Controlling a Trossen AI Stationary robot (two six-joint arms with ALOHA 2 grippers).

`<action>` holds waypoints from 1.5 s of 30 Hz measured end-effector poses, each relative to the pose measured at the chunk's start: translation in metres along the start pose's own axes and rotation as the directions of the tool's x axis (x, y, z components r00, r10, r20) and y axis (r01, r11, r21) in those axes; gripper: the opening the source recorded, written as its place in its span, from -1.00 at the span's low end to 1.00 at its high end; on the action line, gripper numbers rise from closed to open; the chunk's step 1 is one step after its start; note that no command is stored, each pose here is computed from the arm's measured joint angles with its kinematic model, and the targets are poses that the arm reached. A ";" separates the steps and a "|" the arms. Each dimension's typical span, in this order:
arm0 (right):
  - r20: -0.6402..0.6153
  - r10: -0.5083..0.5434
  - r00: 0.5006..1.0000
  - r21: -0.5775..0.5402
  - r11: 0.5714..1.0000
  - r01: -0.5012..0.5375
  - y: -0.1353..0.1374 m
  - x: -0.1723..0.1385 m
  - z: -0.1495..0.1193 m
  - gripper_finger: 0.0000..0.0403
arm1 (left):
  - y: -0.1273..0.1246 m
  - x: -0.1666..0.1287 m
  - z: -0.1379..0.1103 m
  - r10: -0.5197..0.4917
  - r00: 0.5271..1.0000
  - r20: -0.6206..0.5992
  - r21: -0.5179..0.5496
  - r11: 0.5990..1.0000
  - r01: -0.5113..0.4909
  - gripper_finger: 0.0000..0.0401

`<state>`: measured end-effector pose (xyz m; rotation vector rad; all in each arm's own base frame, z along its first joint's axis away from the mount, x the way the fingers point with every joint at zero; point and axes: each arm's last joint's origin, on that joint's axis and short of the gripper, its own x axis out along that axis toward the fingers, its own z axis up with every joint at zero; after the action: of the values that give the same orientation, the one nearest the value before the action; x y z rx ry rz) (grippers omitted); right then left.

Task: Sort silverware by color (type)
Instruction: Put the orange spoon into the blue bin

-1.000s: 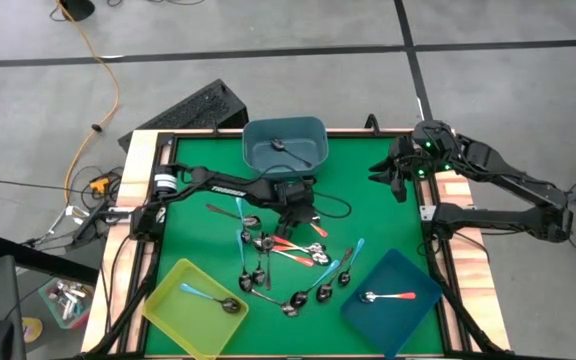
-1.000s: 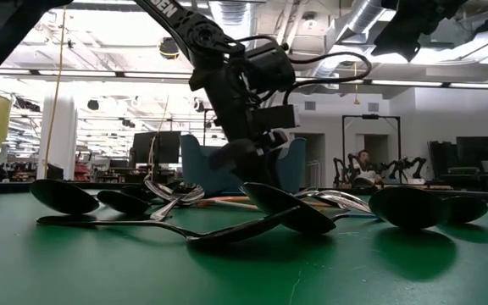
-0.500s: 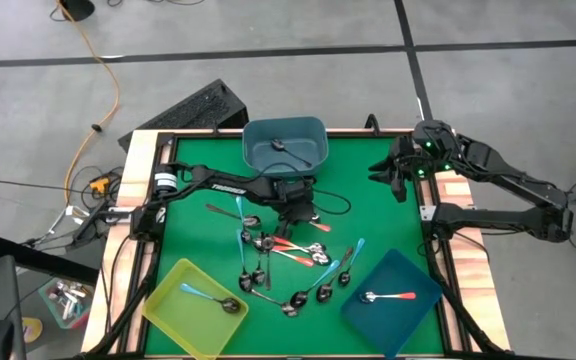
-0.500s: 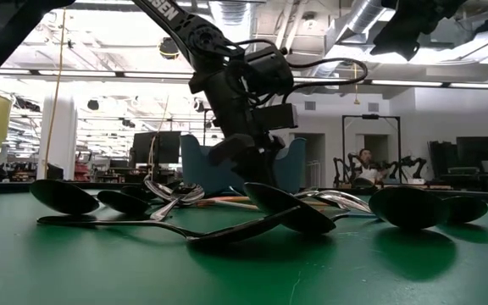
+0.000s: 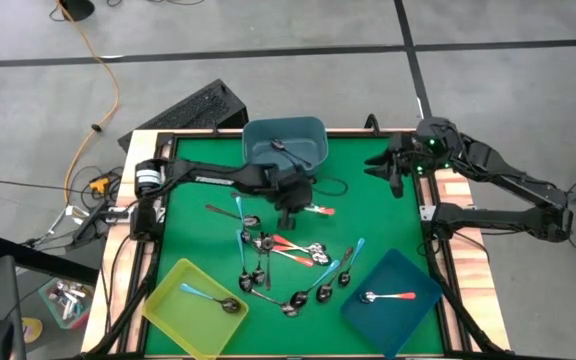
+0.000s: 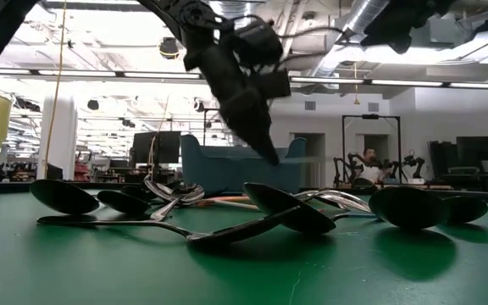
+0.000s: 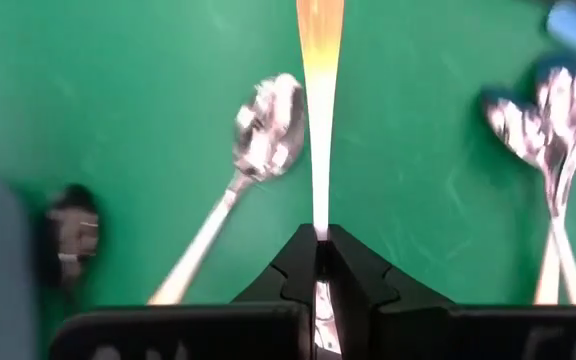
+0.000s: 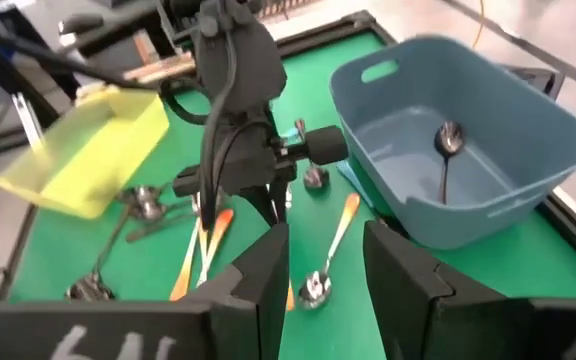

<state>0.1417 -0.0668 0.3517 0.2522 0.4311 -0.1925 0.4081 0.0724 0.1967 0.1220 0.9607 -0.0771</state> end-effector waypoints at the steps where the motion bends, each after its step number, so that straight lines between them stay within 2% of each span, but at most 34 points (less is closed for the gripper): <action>1: 0.013 0.001 1.000 0.008 1.000 -0.001 0.000 0.000 0.001 -0.30 | 0.002 -0.008 0.003 0.009 1.000 0.019 -0.004 1.000 -0.009 -1.00; 8: 0.163 0.017 0.986 0.046 0.999 -0.024 0.002 -0.001 0.016 -0.30 | 0.007 -0.078 0.018 0.097 0.983 0.155 -0.029 0.995 -0.093 -1.00; 13: 0.296 0.057 0.954 0.001 0.998 -0.060 0.007 -0.001 0.031 -0.30 | 0.005 -0.144 0.026 0.181 0.934 0.309 -0.104 0.982 -0.156 -1.00; 16: 0.359 0.098 0.928 -0.037 0.995 -0.091 0.011 0.005 0.040 -0.30 | 0.002 -0.179 0.028 0.244 0.885 0.396 -0.152 0.968 -0.198 -1.00; 21: 0.433 0.191 0.881 -0.104 0.981 -0.161 0.021 0.030 0.053 -0.30 | -0.005 -0.229 0.032 0.281 0.771 0.572 -0.213 0.958 -0.191 -1.00; 26: 0.522 0.259 0.812 -0.163 0.966 -0.202 0.034 0.055 0.065 -0.29 | -0.013 -0.263 0.033 0.290 0.667 0.687 -0.236 0.956 -0.173 -1.00; 29: 0.581 0.233 0.780 -0.160 0.972 -0.171 0.043 0.067 0.068 -0.25 | -0.017 -0.274 0.033 0.283 0.631 0.722 -0.237 0.958 -0.159 -1.00; 34: 0.640 0.224 0.735 -0.168 0.974 -0.151 0.060 0.086 0.075 -0.03 | -0.023 -0.273 0.036 0.223 0.624 0.749 -0.193 0.974 -0.116 -1.00; 40: 0.644 0.274 0.714 -0.216 0.961 -0.174 0.080 0.100 0.096 0.31 | -0.029 -0.266 0.039 0.179 0.613 0.770 -0.157 0.983 -0.090 -1.00; 45: 0.646 0.299 0.703 -0.270 0.950 -0.156 0.090 0.109 0.108 0.37 | -0.033 -0.262 0.041 0.163 0.575 0.802 -0.166 0.985 -0.047 -1.00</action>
<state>0.3015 -0.0254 0.4171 0.0237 -0.3272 0.0155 0.2877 0.0367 0.4326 0.0133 0.0067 0.0439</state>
